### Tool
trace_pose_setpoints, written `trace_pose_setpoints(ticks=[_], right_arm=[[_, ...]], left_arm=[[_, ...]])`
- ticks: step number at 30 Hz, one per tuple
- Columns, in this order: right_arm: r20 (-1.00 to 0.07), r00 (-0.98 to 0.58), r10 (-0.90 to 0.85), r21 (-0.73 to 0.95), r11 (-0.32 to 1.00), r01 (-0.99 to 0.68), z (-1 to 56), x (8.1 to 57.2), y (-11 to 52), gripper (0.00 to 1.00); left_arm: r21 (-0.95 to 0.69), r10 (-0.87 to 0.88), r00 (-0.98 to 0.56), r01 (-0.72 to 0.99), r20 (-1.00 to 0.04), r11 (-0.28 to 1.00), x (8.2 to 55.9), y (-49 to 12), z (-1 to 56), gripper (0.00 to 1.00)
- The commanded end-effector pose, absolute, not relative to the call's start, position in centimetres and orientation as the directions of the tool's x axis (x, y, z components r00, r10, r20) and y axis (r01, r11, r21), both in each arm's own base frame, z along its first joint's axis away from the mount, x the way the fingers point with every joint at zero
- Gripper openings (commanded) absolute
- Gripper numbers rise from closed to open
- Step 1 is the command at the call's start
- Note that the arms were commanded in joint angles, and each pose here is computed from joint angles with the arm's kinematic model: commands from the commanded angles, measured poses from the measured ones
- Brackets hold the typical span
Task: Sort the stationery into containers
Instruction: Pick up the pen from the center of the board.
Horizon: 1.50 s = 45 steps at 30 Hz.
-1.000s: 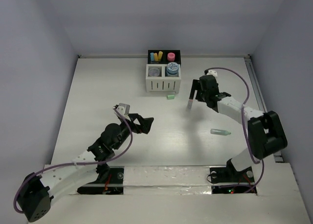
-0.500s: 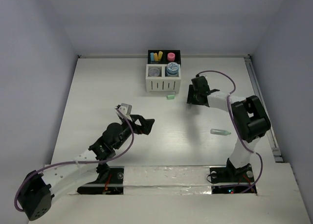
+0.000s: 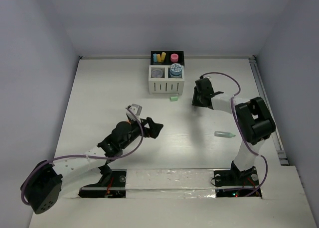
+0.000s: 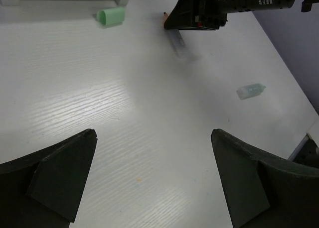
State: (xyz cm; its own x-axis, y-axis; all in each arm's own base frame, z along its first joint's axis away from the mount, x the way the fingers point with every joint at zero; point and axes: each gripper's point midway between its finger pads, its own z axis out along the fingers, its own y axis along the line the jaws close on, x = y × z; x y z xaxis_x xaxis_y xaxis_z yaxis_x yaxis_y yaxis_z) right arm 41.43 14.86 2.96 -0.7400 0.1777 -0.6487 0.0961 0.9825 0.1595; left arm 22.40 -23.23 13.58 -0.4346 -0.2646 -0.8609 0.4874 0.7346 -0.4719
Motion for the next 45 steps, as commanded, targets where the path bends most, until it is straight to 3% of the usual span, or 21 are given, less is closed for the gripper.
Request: trace_pose_setpoints(ticks=[1,9,13,19,40,45], right_arm=[[-0.689,-0.702,0.179,0.192,0.979,0.062,5.3,41.4,15.2,0.00],[-0.787,-0.573,0.228,0.383,0.909,-0.164,13.6,37.8,21.6,0.00],[-0.803,-0.548,0.234,0.450,0.841,-0.301,16.6,34.9,26.7,0.00],[-0.810,-0.529,0.254,0.515,0.739,-0.434,19.6,32.4,31.4,0.00],[-0.792,-0.555,0.256,0.578,0.607,-0.545,21.5,29.0,34.1,0.00],[-0.777,-0.566,0.274,0.606,0.569,-0.556,22.1,28.6,34.6,0.00]], left_arm=[[-0.528,-0.324,-0.425,0.573,-0.845,0.627,22.4,-25.9,17.6,0.99],[-0.625,-0.368,-0.507,0.591,-0.779,0.509,22.5,-29.1,18.5,0.88],[-0.640,-0.349,-0.541,0.579,-0.765,0.505,23.2,-30.4,17.7,0.84],[-0.660,-0.423,-0.508,0.549,-0.751,0.513,24.5,-30.1,18.8,0.69],[-0.666,-0.486,-0.456,0.487,-0.745,0.565,26.5,-29.4,18.9,0.42],[-0.660,-0.483,-0.449,0.492,-0.751,0.569,26.6,-29.3,19.0,0.08]])
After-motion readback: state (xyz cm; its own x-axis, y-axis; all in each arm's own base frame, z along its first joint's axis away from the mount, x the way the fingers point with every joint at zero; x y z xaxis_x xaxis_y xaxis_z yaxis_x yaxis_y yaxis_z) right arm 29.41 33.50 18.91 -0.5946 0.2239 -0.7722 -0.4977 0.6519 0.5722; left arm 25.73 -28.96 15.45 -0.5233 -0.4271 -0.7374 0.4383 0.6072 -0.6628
